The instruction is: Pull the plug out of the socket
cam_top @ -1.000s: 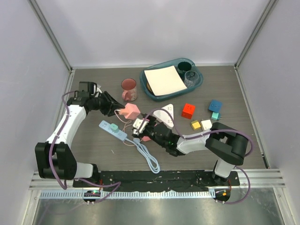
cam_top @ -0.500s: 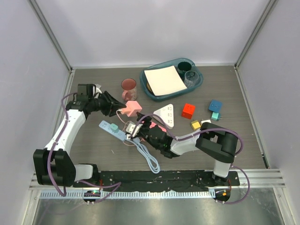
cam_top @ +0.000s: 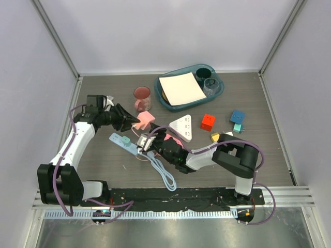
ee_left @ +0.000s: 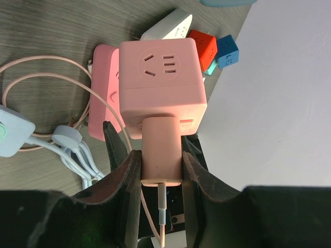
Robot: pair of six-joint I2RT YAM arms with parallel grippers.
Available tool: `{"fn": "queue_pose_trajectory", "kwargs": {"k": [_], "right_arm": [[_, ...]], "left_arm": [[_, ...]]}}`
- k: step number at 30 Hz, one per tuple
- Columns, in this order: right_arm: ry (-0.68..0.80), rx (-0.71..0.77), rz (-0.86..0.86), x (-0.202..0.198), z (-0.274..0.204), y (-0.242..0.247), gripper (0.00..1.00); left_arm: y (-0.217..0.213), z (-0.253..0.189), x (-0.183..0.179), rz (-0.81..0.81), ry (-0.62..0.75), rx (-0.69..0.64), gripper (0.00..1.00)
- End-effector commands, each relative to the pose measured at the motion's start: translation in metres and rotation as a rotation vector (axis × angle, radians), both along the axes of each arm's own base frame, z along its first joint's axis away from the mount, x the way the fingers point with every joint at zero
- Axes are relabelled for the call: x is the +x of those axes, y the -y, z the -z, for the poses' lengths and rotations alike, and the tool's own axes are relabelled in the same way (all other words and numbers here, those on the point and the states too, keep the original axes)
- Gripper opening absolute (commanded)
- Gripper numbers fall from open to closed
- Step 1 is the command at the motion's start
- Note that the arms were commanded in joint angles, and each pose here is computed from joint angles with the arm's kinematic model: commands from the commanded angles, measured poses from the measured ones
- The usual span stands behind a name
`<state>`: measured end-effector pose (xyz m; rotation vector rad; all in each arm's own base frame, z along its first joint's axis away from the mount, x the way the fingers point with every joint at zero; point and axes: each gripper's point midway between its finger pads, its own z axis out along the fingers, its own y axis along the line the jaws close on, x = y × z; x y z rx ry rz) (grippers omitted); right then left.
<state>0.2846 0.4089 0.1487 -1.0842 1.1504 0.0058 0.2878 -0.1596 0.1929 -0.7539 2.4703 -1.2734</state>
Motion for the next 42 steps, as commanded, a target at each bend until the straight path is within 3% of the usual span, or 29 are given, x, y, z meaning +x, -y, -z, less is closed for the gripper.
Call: {"fn": "queue_pose_trajectory", "kwargs": {"k": [1,10,25,42], "right_arm": [[0.01,0.159,-0.059,-0.016,-0.045,0.012,0.72],[-0.029,0.203,-0.071,-0.017,-0.049,0.044,0.73],[0.05,0.139,-0.03,0.001,-0.043,0.033,0.73],[0.162,0.172,-0.006,0.006,-0.065,0.031,0.75]], "left_arm": [[0.014,-0.028,-0.01,0.114,0.06,-0.061,0.0],[0.017,-0.035,-0.007,0.17,0.076,-0.061,0.0],[0.036,-0.044,-0.026,0.215,0.07,-0.137,0.0],[0.043,-0.036,-0.029,0.236,0.031,-0.175,0.0]]}}
